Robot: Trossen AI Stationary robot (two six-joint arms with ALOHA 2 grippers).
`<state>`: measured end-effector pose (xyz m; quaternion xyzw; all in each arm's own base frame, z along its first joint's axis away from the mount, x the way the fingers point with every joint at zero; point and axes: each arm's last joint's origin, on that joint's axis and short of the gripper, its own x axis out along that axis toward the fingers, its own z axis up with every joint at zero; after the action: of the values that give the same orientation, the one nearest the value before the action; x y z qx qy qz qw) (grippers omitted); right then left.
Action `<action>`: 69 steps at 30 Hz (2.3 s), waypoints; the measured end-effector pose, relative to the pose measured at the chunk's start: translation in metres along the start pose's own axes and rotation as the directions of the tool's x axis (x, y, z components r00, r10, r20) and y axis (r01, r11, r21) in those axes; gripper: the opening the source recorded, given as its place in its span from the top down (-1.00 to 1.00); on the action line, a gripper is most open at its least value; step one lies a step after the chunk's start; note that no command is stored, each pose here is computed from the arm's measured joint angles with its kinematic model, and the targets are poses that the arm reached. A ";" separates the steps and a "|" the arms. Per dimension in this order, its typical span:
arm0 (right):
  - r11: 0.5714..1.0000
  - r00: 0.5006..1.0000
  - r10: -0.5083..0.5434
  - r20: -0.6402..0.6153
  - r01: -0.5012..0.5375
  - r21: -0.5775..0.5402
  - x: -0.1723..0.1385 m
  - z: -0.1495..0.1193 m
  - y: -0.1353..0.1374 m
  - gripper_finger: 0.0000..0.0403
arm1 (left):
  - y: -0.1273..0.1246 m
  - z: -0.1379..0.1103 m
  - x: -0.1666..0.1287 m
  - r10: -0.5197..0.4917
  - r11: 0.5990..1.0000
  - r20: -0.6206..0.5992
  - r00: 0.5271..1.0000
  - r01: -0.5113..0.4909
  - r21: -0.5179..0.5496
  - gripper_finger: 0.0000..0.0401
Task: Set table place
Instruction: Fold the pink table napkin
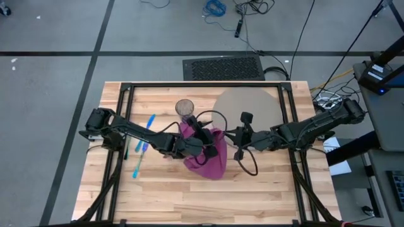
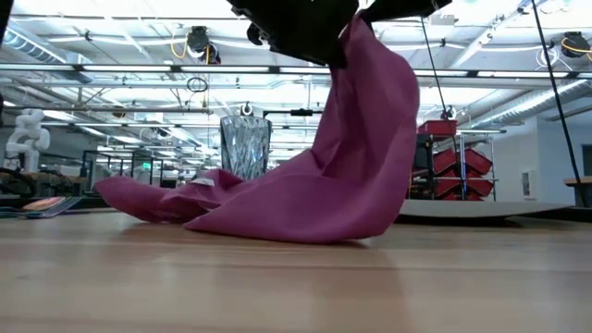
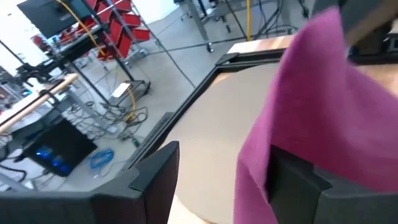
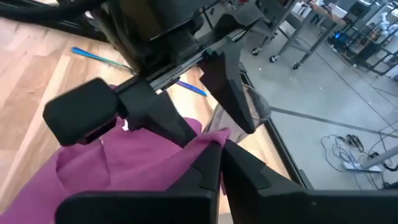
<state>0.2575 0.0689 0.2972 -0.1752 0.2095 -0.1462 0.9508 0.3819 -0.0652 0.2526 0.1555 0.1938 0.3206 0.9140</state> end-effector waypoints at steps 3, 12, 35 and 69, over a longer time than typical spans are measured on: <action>1.000 1.000 -0.009 0.008 0.009 -0.003 -0.003 0.005 0.000 1.00 | 0.001 -0.003 0.000 0.027 0.999 -0.021 0.999 -0.026 0.022 0.01; 0.997 0.999 -0.040 0.034 0.042 -0.072 -0.026 0.029 0.006 1.00 | 0.004 -0.017 0.000 0.118 0.990 -0.114 0.986 -0.109 0.088 0.01; 0.985 0.987 -0.158 -0.039 0.155 -0.074 -0.054 0.030 0.002 1.00 | 0.016 -0.040 -0.042 0.255 0.956 -0.233 0.939 -0.209 0.205 0.20; 0.979 0.980 -0.197 0.006 0.197 -0.051 -0.070 0.035 -0.015 1.00 | 0.024 -0.088 -0.096 0.321 0.946 -0.317 0.893 -0.285 0.155 0.29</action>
<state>0.2087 0.0894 0.3571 -0.2193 0.1945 -0.2343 0.9269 0.2603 -0.0957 0.2098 0.1741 0.3375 0.4705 0.7965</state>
